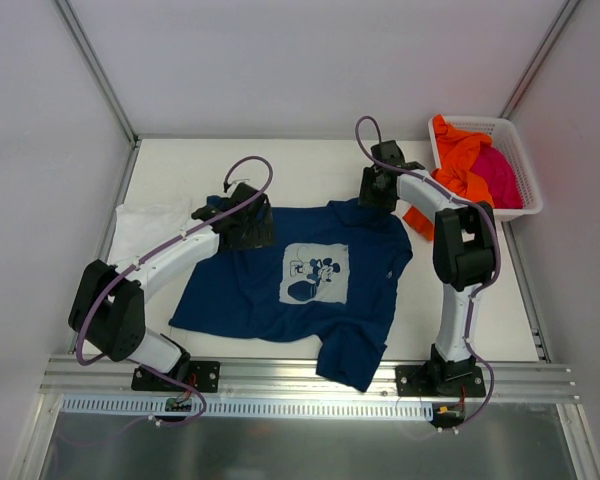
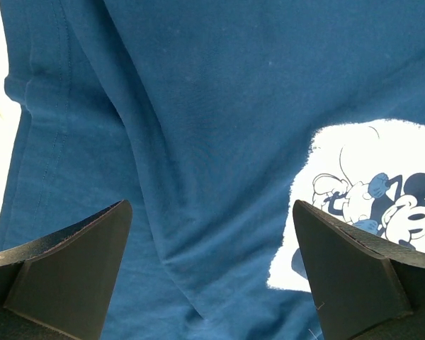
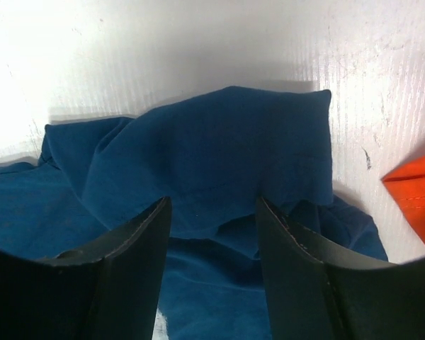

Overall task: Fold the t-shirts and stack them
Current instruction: Flatten out the tshirt

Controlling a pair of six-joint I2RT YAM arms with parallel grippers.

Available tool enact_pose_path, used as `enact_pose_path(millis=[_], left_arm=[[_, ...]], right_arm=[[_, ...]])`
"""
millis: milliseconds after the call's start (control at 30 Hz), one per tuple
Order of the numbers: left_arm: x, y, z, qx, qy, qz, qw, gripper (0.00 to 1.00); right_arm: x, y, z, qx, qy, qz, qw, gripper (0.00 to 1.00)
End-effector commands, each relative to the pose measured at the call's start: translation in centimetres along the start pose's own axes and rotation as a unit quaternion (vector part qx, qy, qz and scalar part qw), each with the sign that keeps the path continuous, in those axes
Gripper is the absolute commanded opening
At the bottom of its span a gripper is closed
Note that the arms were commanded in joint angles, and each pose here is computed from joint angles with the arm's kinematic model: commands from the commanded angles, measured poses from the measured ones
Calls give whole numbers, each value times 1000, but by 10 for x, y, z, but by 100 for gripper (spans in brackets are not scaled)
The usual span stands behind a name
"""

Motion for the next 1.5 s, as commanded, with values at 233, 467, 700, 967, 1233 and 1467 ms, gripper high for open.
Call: enact_pose_path(millis=[233,467,700,967,1233,1467], left_arm=[[1,-2,5,-8,-1,-4,1000,99],[2,-4,13,-4,-8,-7,1000,99],[2,-4,20,-2,-14,-5,1000,99],[-8,3,22,3,-18,11,1000,99],[-14,7,20,-4,-22,23,999,99],[-29,18,21,-1,-23,49,999,99]], right_arm=[[-6,8,-1,-6,-14,16,1000,41],[-11,15,1,-16,-25,28,999,41],[-6,16,4,-21,-25,21,999,0],[32,-18,20,-4,-23,-47,999,1],[76,-35,35,7,-11,-101,995,1],[98,-24,44,18,1,-97,995,1]])
Point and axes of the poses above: each gripper's point midway between its finger pads, its own y axis out along the fingers, its own z axis along the line the jaws close on, x = y × z, the point moved 3 cm from there along -y, back along the fingers, and after that the axes turned 2 degrees about y, right-handed, at the moved point
